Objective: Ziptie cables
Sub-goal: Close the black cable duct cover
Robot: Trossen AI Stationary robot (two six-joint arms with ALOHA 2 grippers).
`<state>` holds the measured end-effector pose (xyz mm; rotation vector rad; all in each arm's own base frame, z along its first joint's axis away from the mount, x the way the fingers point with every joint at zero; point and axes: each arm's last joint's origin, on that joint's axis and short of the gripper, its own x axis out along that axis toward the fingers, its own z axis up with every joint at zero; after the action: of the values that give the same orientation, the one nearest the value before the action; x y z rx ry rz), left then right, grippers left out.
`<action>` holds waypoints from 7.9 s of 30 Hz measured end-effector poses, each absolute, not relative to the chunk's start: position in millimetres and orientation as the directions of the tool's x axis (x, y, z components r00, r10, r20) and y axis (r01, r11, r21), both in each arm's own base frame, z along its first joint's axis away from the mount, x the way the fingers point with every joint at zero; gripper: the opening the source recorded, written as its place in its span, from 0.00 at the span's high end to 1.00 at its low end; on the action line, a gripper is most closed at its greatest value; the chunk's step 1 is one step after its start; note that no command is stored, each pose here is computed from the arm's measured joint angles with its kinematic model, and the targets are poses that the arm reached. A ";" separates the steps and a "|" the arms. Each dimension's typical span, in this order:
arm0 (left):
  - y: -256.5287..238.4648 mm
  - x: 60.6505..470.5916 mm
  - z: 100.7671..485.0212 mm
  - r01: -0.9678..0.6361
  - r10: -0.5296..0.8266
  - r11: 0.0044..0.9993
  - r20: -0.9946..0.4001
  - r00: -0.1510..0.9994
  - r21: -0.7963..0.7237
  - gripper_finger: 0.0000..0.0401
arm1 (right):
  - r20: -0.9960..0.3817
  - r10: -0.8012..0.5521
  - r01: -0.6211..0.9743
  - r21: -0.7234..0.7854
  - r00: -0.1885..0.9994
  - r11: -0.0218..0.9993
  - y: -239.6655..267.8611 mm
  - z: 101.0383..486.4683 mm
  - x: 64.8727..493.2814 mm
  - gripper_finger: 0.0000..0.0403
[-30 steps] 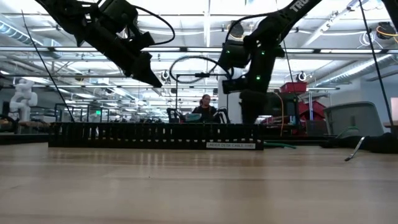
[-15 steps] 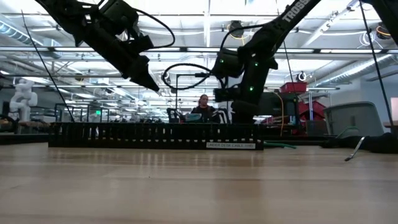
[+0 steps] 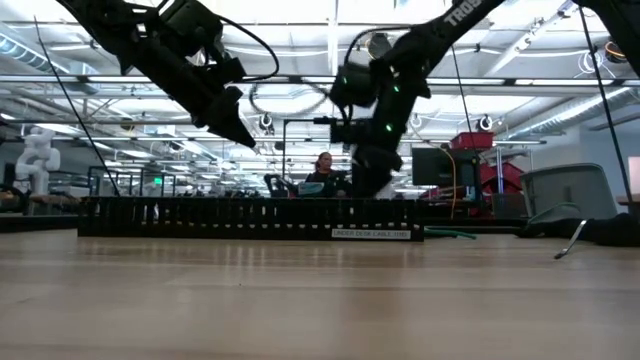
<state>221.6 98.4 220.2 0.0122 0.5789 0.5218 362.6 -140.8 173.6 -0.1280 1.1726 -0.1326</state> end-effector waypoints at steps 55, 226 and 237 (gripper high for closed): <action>93.5 223.3 219.6 -0.486 0.457 0.869 -0.525 0.718 0.091 1.00 | -0.936 -0.087 0.092 -0.059 0.341 0.994 -146.3 136.2 373.0 0.56; 75.5 218.0 205.0 -0.428 0.373 0.899 -0.675 0.636 0.093 1.00 | -0.927 -0.036 -0.027 -0.050 0.373 0.998 -84.4 133.7 434.0 0.26; 75.8 218.0 205.2 -0.435 0.382 0.895 -0.673 0.633 0.099 1.00 | -0.934 -0.036 -0.036 -0.052 0.357 0.998 -83.8 132.2 432.4 0.51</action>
<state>218.0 75.8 205.2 -0.0748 0.7515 0.4677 432.4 -83.8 132.2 -0.0673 1.2063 -0.0001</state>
